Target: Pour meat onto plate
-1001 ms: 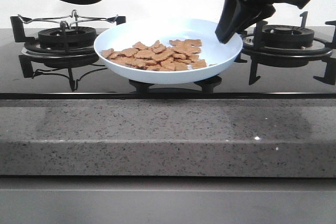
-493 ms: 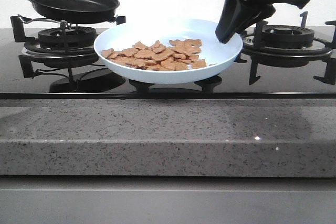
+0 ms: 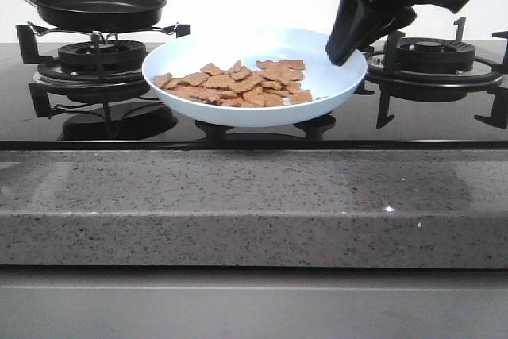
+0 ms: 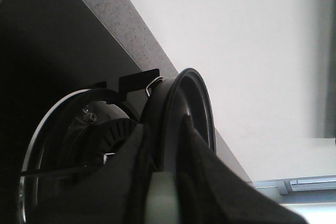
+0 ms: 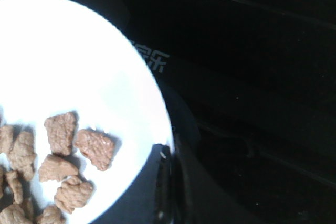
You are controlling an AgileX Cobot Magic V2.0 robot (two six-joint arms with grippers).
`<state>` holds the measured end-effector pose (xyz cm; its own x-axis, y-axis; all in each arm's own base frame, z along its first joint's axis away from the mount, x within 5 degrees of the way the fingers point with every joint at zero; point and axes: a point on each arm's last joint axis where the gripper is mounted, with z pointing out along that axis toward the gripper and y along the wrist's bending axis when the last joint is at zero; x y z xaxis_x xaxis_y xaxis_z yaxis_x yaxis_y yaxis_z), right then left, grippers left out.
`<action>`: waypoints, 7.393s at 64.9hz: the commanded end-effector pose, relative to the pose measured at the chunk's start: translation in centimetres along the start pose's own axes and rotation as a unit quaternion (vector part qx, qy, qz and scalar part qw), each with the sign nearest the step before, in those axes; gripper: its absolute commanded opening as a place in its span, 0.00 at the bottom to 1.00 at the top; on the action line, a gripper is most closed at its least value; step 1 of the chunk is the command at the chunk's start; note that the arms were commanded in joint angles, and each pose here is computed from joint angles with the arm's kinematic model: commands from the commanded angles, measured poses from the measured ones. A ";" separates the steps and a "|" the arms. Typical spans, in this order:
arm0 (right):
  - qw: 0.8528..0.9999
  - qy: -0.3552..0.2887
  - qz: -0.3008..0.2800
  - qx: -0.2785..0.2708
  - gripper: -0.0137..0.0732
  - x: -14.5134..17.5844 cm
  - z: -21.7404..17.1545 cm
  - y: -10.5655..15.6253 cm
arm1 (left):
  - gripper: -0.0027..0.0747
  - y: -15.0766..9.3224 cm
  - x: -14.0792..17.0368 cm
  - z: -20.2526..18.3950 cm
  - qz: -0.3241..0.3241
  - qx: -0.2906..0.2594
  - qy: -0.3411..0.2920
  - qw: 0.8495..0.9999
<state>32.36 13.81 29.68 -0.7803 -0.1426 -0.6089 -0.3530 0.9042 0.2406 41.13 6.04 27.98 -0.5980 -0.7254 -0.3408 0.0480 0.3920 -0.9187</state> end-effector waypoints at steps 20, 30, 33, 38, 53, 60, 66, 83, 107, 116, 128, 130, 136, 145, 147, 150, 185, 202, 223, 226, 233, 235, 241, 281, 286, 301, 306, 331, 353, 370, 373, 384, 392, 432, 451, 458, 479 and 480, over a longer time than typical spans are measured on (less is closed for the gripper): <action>0.999 -0.045 -0.009 -0.002 0.02 -1.2 -1.6 0.4 | 0.64 -3.5 0.1 -1.0 0.033 0.063 0.028 0.997; 0.999 -0.045 -0.009 -0.002 0.02 -1.2 -1.6 0.4 | 0.69 -3.5 -0.2 -1.4 0.037 0.060 0.022 0.997; 0.999 -0.045 -0.009 -0.002 0.02 -1.2 -1.6 0.4 | 0.69 -3.4 -0.3 -1.7 0.042 0.055 0.022 0.997; 0.999 -0.045 -0.009 -0.002 0.02 -1.2 -1.6 0.4 | 0.69 -3.3 -0.7 -2.3 0.058 0.042 0.022 0.997; 0.999 -0.045 -0.009 -0.002 0.02 -1.2 -1.6 0.4 | 0.69 -4.1 -1.6 -5.5 0.102 0.009 0.016 0.995; 0.999 -0.045 -0.009 -0.002 0.02 -1.2 -1.6 0.4 | 0.69 -5.2 -1.5 -7.1 0.134 -0.017 0.014 0.991; 0.999 -0.045 -0.009 -0.002 0.02 -1.2 -1.6 0.4 | 0.69 -6.8 -0.9 -8.5 0.181 -0.055 0.016 0.982; 0.999 -0.045 -0.009 -0.002 0.02 -1.2 -1.6 0.4 | 0.67 -12.9 3.7 -10.9 0.325 -0.142 0.015 0.935; 0.999 -0.045 -0.009 -0.002 0.02 -1.2 -1.6 0.4 | 0.67 -16.4 13.4 -13.4 0.459 -0.207 0.043 0.863; 0.999 -0.045 -0.009 -0.002 0.02 -1.2 -1.6 0.4 | 0.67 -15.5 16.1 -15.1 0.472 -0.224 0.047 0.852; 0.999 -0.045 -0.009 -0.002 0.02 -1.2 -1.6 0.4 | 0.67 -13.8 18.4 -17.7 0.476 -0.241 0.042 0.844; 0.999 -0.045 -0.009 -0.002 0.02 -1.2 -1.6 0.4 | 0.67 -13.7 18.7 -18.2 0.479 -0.241 0.039 0.843; 0.999 -0.045 -0.009 -0.002 0.02 -1.2 -1.6 0.4 | 0.67 -12.9 19.7 -19.1 0.479 -0.241 0.041 0.843; 0.999 -0.045 -0.009 -0.002 0.02 -1.2 -1.6 0.4 | 0.67 -12.8 20.2 -19.8 0.481 -0.239 0.039 0.843; 0.999 -0.045 -0.009 -0.002 0.02 -1.2 -1.6 0.4 | 0.67 -12.9 20.2 -19.9 0.481 -0.239 0.038 0.843; 0.999 -0.045 -0.009 -0.002 0.02 -1.2 -1.6 0.4 | 0.67 -12.8 20.3 -19.9 0.481 -0.239 0.040 0.843; 0.998 -0.068 0.004 -0.001 0.02 -3.8 -4.3 -0.6 | 0.67 -12.8 20.3 -19.9 0.480 -0.240 0.042 0.843; 0.995 -0.097 0.017 0.011 0.02 -7.7 -4.9 -2.6 | 0.67 -12.8 20.3 -19.9 0.479 -0.239 0.042 0.844; 0.997 -0.080 0.015 0.009 0.02 -11.7 0.2 -4.3 | 0.67 -12.8 20.3 -19.9 0.479 -0.239 0.042 0.844; 0.997 -0.079 0.015 0.009 0.02 -12.1 0.7 -4.6 | 0.67 -12.8 20.3 -19.9 0.479 -0.239 0.042 0.844; 0.998 -0.065 0.018 0.012 0.02 -12.7 2.2 -5.7 | 0.67 -12.8 20.3 -19.9 0.479 -0.239 0.042 0.844; 0.998 -0.059 0.021 0.013 0.02 -12.7 2.6 -6.1 | 0.67 -12.8 20.3 -19.9 0.479 -0.239 0.042 0.844; 0.999 -0.044 0.026 0.014 0.03 -12.8 3.4 -6.9 | 0.67 -12.8 20.3 -19.9 0.479 -0.239 0.042 0.844; 0.999 -0.039 0.009 0.009 0.60 -13.1 -0.9 -5.6 | 0.67 -12.8 20.3 -19.9 0.478 -0.239 0.043 0.844; 0.999 -0.037 0.002 0.009 0.60 -12.7 -3.1 -4.8 | 0.67 -12.8 20.3 -19.9 0.478 -0.239 0.044 0.844; 0.996 -0.077 -0.013 0.035 0.60 -9.5 -9.0 -3.0 | 0.67 -12.7 20.3 -19.9 0.477 -0.240 0.045 0.844; 0.995 -0.088 -0.016 0.040 0.60 -7.8 -11.2 -2.3 | 0.67 -12.7 20.3 -19.9 0.477 -0.240 0.045 0.844; 0.994 -0.087 -0.027 0.061 0.60 3.6 -18.3 -0.5 | 0.67 -12.7 20.3 -19.9 0.478 -0.240 0.045 0.844; 0.992 -0.093 0.009 0.082 0.60 13.8 -20.8 -0.2 | 0.67 -12.7 20.3 -19.9 0.479 -0.242 0.046 0.842; 0.989 -0.105 0.017 0.105 0.60 19.0 -22.5 -0.1 | 0.67 -12.7 20.3 -19.9 0.479 -0.242 0.046 0.842; 0.989 -0.105 0.017 0.104 0.60 19.5 -22.7 -0.1 | 0.67 -12.7 20.3 -19.9 0.479 -0.242 0.046 0.842; 0.990 -0.095 0.017 0.104 0.54 20.6 -22.8 0.0 | 0.60 -12.7 20.3 -19.9 0.479 -0.242 0.046 0.842; 0.991 -0.085 0.018 0.105 0.32 20.8 -22.6 -0.1 | 0.41 -12.7 20.3 -19.9 0.479 -0.242 0.046 0.842; 0.989 -0.096 0.015 0.109 0.02 20.6 -22.6 -0.2 | 0.01 -12.7 20.3 -19.9 0.480 -0.242 0.044 0.842; 0.989 -0.096 0.015 0.109 0.02 20.6 -22.6 -0.2 | 0.01 -12.8 21.2 -21.9 0.505 -0.230 0.000 0.832; 0.989 -0.096 0.015 0.109 0.02 20.6 -22.6 -0.2 | 0.01 -12.1 22.5 -23.7 0.523 -0.208 -0.055 0.825; 0.989 -0.096 0.015 0.109 0.02 20.6 -22.6 -0.2 | 0.01 -7.2 25.4 -25.5 0.536 -0.194 -0.130 0.811; 0.989 -0.096 0.015 0.109 0.02 20.6 -22.6 -0.2 | 0.01 -7.1 25.5 -25.6 0.535 -0.193 -0.139 0.811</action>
<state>4.25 1.60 33.16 -0.7227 -0.0683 -0.6878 -0.1955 0.9747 0.1086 5.06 -0.92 30.25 -0.3052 0.1166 -0.9451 0.1668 0.9837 0.0675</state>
